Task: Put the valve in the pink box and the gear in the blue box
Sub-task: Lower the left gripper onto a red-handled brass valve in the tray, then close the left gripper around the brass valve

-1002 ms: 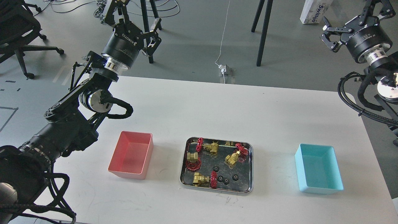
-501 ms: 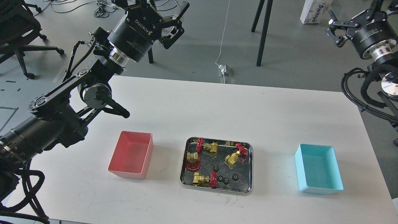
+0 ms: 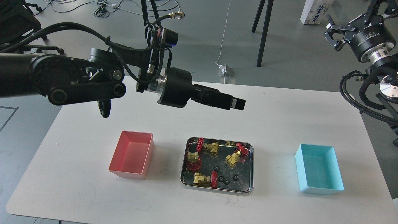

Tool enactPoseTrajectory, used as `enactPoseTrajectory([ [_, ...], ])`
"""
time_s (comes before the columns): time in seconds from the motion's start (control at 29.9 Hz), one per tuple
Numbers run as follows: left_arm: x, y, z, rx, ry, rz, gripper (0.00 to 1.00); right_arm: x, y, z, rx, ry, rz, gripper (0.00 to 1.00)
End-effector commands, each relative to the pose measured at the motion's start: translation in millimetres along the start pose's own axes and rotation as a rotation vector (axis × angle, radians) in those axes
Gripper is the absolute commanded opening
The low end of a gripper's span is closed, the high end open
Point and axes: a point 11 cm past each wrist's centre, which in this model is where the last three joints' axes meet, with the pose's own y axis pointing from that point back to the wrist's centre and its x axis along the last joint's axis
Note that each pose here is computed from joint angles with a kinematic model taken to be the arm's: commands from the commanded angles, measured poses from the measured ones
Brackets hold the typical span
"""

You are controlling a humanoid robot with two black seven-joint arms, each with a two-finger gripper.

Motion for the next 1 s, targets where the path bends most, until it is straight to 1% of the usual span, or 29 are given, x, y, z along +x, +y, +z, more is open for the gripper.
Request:
enactPoseTrajectory([
  [0.0, -34, -19, -19, 0.028, -0.327, -0.035, 0.94, 6, 4, 1, -0.006, 0.005, 0.015, 1.0],
  [0.1, -50, -26, -36, 0.052, -0.398, -0.1, 0.94, 14, 9, 0, -0.009, 0.013, 0.032, 1.0],
  [0.27, -84, -36, -57, 0.062, -0.395, -0.123, 0.94, 16, 11, 1, -0.011, 0.013, 0.043, 1.0],
  [0.33, -103, -39, -62, 0.063, -0.372, -0.134, 0.94, 9, 6, -4, -0.002, 0.011, 0.028, 1.0],
  [0.47, -128, -40, -67, 0.061, -0.343, -0.151, 0.94, -42, -27, -33, 0.004, 0.039, -0.078, 1.0],
  [0.57, -134, -40, -70, 0.067, -0.326, -0.143, 0.94, -50, -35, -39, 0.009, 0.052, -0.076, 1.0],
  [0.67, -140, -39, -74, 0.079, -0.315, -0.141, 0.94, -47, -34, -32, -0.002, 0.048, -0.067, 1.0],
  [0.8, -148, -34, -86, 0.112, -0.305, -0.138, 0.92, -36, -27, -10, -0.039, 0.027, -0.048, 1.0],
  [0.87, -154, -34, -91, 0.126, -0.301, -0.141, 0.9, -32, -24, -6, -0.046, 0.023, -0.04, 1.0],
  [0.97, -159, -33, -98, 0.149, -0.301, -0.137, 0.89, -27, -21, -2, -0.053, 0.021, -0.031, 1.0],
])
